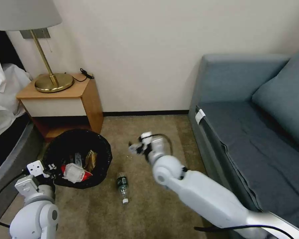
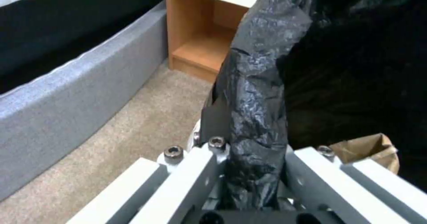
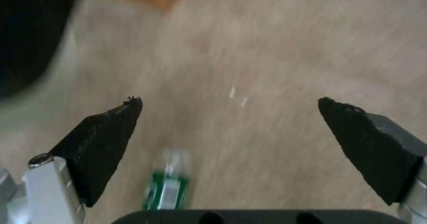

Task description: Pick up the trash bin, then pick up the garbage on the floor and place it into the trash bin.

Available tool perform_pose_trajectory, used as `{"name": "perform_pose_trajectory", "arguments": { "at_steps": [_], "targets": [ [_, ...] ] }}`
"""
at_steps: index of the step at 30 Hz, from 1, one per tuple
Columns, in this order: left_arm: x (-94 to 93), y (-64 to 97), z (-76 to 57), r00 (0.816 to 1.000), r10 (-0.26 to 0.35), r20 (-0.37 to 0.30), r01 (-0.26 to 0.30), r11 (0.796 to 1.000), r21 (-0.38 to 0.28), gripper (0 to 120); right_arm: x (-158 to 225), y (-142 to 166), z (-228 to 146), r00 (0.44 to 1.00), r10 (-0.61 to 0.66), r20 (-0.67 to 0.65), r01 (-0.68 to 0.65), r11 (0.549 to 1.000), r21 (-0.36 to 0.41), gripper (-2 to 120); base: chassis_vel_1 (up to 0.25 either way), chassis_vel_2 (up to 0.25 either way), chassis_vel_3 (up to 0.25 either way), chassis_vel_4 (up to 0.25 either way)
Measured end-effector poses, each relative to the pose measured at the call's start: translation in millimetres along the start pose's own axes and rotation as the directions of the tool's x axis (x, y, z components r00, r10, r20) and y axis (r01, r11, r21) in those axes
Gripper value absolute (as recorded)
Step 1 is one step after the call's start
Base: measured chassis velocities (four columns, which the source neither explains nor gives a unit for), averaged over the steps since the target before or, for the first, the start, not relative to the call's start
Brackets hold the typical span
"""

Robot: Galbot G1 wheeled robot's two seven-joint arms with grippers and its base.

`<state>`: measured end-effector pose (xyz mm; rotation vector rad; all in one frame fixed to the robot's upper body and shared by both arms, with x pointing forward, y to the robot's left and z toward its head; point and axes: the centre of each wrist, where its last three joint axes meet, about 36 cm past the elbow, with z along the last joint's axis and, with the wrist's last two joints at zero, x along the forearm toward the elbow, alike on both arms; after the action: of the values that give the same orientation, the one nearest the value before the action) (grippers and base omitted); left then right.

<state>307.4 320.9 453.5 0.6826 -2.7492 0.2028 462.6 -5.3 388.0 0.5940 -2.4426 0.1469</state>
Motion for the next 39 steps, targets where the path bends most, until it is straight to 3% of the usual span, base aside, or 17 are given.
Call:
{"name": "perform_pose_trajectory", "arguments": {
  "at_steps": [7,19,39],
  "targets": [
    [2.0,1.3,4.4,1.0,-0.013,-0.001,0.013,1.0,0.003,2,-47,35,48,0.992,-0.016,-0.123,0.027,0.996,0.088,100,0.0,0.0,0.0,0.0],
    [5.4,-1.1,9.9,1.0,-0.025,0.004,0.025,1.0,0.001,2,-79,62,106,0.981,-0.012,-0.194,0.047,0.983,0.177,100,0.0,0.0,0.0,0.0],
    [8.6,-1.2,8.8,1.0,-0.023,0.012,0.023,1.0,-0.004,2,-99,80,145,0.982,-0.01,-0.187,0.054,0.972,0.229,100,0.0,0.0,0.0,0.0]
  ]
}}
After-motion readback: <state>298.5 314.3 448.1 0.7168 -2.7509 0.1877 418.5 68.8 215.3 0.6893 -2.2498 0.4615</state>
